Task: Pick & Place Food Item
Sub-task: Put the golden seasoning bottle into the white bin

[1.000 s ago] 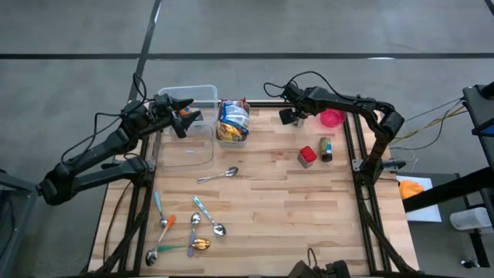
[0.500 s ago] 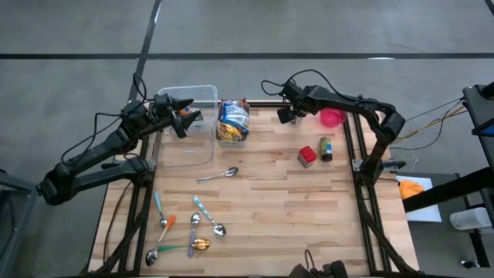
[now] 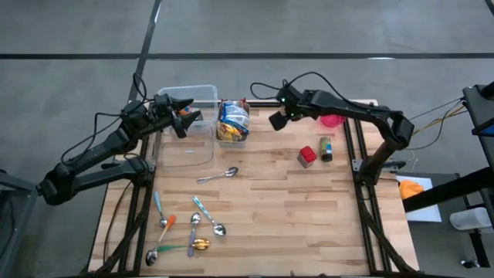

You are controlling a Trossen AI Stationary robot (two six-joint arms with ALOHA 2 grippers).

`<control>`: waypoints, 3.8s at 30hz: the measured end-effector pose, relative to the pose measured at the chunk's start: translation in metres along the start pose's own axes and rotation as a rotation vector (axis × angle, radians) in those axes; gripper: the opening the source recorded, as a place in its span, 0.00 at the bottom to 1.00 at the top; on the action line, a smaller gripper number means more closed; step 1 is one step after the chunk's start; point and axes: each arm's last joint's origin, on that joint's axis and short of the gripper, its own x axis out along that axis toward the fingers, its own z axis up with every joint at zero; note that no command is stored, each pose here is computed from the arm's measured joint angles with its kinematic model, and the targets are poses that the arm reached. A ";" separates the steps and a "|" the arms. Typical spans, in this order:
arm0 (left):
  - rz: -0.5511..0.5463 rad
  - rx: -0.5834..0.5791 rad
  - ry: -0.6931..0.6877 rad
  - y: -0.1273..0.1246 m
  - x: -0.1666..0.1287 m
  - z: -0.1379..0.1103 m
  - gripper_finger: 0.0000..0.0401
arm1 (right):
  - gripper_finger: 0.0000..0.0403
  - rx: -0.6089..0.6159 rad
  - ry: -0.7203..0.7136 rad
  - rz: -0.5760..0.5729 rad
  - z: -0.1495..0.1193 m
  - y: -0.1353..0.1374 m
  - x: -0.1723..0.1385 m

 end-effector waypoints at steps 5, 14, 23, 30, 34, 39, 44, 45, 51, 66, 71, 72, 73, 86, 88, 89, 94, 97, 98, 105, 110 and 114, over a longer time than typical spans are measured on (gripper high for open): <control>0.000 0.000 0.000 0.000 0.000 0.000 0.90 | 0.69 -0.137 -0.040 0.132 -0.007 0.034 -0.015; 0.007 0.042 0.033 0.001 0.000 -0.003 0.90 | 0.69 -0.373 -0.272 0.313 -0.010 0.090 -0.049; -0.204 0.251 0.124 -0.004 -0.001 -0.011 0.90 | 0.69 -0.509 -0.453 0.413 -0.014 0.118 -0.066; -0.391 0.455 0.149 -0.006 0.008 -0.020 0.90 | 0.69 -0.571 -0.484 0.515 -0.015 0.123 -0.066; -0.423 0.549 0.181 -0.004 0.021 -0.030 0.90 | 0.69 -0.608 -0.482 0.564 -0.016 0.124 -0.066; -0.493 0.508 0.225 -0.004 0.037 -0.042 0.90 | 0.69 -0.606 -0.507 0.568 -0.014 0.125 -0.066; -0.543 0.464 0.227 -0.007 0.051 -0.049 0.90 | 0.69 -0.609 -0.522 0.576 -0.014 0.126 -0.066; -0.544 0.460 0.224 -0.007 0.054 -0.049 0.90 | 0.69 -0.609 -0.521 0.577 -0.014 0.126 -0.066; -0.554 0.469 0.197 -0.007 0.061 -0.051 0.90 | 0.69 -0.609 -0.522 0.577 -0.015 0.126 -0.064; -0.608 0.484 0.169 -0.019 0.064 -0.053 0.90 | 0.69 -0.569 -0.661 0.625 -0.011 0.132 -0.059; -0.612 0.487 0.163 -0.020 0.064 -0.053 0.90 | 0.69 -0.594 -0.678 0.618 -0.012 0.142 -0.036; -0.613 0.489 0.160 -0.020 0.064 -0.052 0.90 | 0.69 -0.597 -0.679 0.617 -0.013 0.144 -0.031; -0.613 0.489 0.159 -0.020 0.064 -0.052 0.90 | 0.69 -0.599 -0.700 0.620 -0.012 0.146 -0.028; -0.614 0.484 0.170 -0.020 0.064 -0.054 0.90 | 0.69 -0.610 -0.765 0.698 -0.007 0.149 -0.032; -0.614 0.484 0.170 -0.020 0.064 -0.054 0.90 | 0.69 -0.608 -0.762 0.698 -0.007 0.149 -0.032; -0.613 0.484 0.170 -0.020 0.064 -0.054 0.90 | 0.69 -0.608 -0.761 0.698 -0.007 0.148 -0.032; -0.611 0.464 0.176 -0.020 0.064 -0.054 0.90 | 0.69 -0.608 -0.761 0.698 -0.007 0.148 -0.032; -0.610 0.452 0.179 -0.020 0.064 -0.053 0.90 | 0.69 -0.605 -0.758 0.699 -0.007 0.148 -0.032; -0.610 0.452 0.179 -0.020 0.064 -0.053 0.90 | 0.69 -0.601 -0.755 0.701 -0.007 0.148 -0.032; -0.610 0.452 0.179 -0.020 0.064 -0.054 0.90 | 0.69 -0.587 -0.739 0.703 -0.008 0.148 -0.031; -0.610 0.452 0.179 -0.020 0.064 -0.053 0.90 | 0.69 -0.593 -0.716 0.696 -0.009 0.148 -0.028; -0.610 0.452 0.179 -0.020 0.064 -0.053 0.90 | 0.69 -0.590 -0.707 0.694 -0.009 0.147 -0.027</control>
